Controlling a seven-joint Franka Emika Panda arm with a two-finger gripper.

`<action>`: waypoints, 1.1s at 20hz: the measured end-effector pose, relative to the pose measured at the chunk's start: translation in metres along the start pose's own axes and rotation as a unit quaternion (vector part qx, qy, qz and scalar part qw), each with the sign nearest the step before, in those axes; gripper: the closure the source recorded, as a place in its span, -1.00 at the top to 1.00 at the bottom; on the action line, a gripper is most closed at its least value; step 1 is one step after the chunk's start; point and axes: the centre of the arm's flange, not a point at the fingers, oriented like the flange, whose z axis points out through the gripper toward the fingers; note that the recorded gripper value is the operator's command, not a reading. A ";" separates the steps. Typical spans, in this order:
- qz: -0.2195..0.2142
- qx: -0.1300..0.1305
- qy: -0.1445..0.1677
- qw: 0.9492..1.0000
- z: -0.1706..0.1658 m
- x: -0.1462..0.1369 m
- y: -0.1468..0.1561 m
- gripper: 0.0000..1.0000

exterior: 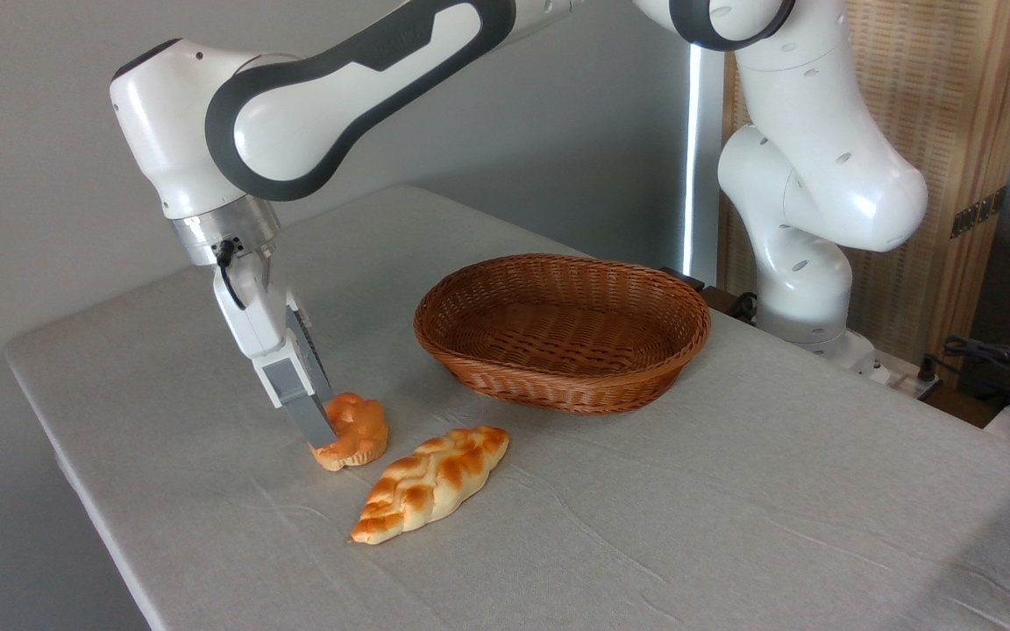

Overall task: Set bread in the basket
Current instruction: 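Lower the gripper onto the round roll and close on it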

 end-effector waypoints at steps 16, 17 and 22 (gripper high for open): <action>0.011 -0.010 -0.029 0.999 0.016 0.003 0.006 1.00; 0.012 -0.011 -0.029 0.999 0.018 0.004 0.006 1.00; 0.022 -0.005 -0.043 0.999 0.026 0.010 0.008 0.65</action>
